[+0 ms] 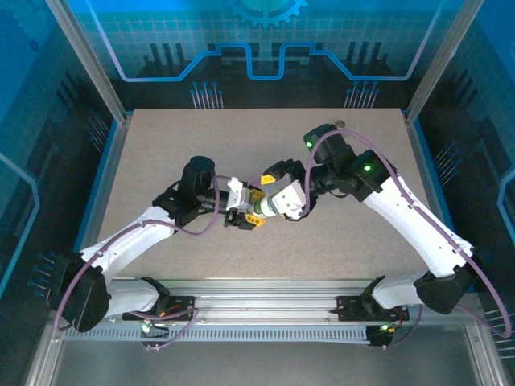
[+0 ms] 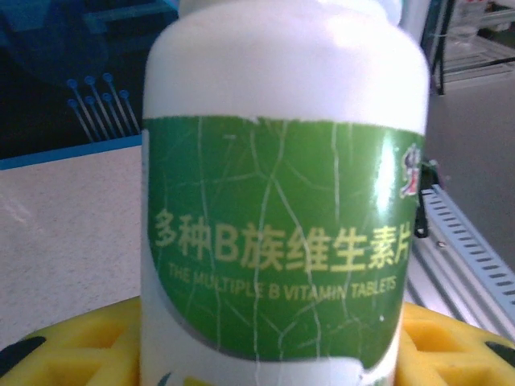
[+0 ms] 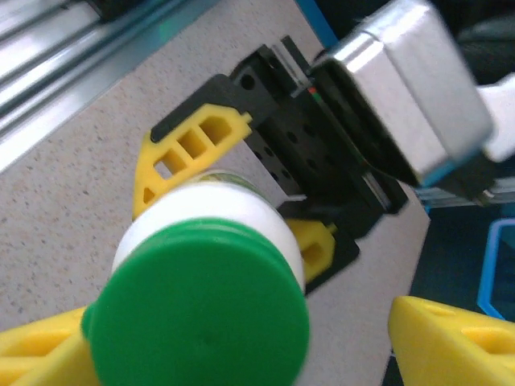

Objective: Sort the pills into containers

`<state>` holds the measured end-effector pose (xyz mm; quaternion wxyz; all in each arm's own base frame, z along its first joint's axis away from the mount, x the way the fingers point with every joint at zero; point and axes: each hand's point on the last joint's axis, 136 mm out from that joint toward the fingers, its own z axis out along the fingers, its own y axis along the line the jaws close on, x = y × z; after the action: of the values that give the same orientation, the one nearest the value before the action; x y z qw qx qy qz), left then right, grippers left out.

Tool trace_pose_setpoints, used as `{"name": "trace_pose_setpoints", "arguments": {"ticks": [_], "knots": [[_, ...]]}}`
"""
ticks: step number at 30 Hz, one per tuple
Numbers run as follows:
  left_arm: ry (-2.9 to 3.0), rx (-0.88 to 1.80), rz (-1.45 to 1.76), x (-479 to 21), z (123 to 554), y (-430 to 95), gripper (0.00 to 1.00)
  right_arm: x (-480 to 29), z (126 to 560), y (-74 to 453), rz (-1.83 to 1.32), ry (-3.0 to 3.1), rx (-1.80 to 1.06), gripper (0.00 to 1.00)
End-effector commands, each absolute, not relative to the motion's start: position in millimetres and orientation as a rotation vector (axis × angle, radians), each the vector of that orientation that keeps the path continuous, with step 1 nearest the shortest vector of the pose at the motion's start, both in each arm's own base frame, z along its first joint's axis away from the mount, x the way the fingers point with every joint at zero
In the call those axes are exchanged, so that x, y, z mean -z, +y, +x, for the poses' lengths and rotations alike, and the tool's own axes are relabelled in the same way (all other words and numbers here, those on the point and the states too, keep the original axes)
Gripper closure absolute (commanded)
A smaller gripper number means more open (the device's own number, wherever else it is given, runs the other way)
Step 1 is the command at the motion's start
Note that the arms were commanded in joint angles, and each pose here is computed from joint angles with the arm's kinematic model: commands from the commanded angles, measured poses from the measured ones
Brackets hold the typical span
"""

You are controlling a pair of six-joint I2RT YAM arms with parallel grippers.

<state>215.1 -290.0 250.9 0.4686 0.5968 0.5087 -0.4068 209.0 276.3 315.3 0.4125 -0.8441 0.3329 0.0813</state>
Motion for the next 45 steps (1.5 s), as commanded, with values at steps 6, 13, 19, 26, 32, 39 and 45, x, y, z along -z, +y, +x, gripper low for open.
{"name": "trace_pose_setpoints", "arguments": {"ticks": [6, 13, 19, 26, 32, 39, 45], "knots": [[1.366, 0.668, 1.041, -275, 295, -277, 1.0, -346, 239, 257, -1.794, 1.08, -0.146, 0.17], [1.398, 0.466, 0.63, -279, 344, -238, 1.0, -375, 301, 244, -1.033, 1.569, -0.393, 0.32], [1.359, 0.321, 0.498, -272, 361, -230, 1.0, -377, 336, 228, -0.358, 1.751, -0.574, 0.36], [1.257, 0.246, 0.467, -277, 362, -242, 1.0, -361, 351, 251, -0.072, 1.878, -0.697, 0.32], [1.269, 0.182, 0.466, -266, 366, -249, 1.0, -344, 363, 269, -0.021, 1.961, -0.75, 0.28], [1.305, 0.122, 0.464, -254, 373, -255, 1.0, -336, 365, 281, -0.011, 1.991, -0.811, 0.27], [1.314, 0.082, 0.467, -251, 376, -262, 1.0, -328, 364, 287, -0.03, 2.016, -0.797, 0.28]]}}
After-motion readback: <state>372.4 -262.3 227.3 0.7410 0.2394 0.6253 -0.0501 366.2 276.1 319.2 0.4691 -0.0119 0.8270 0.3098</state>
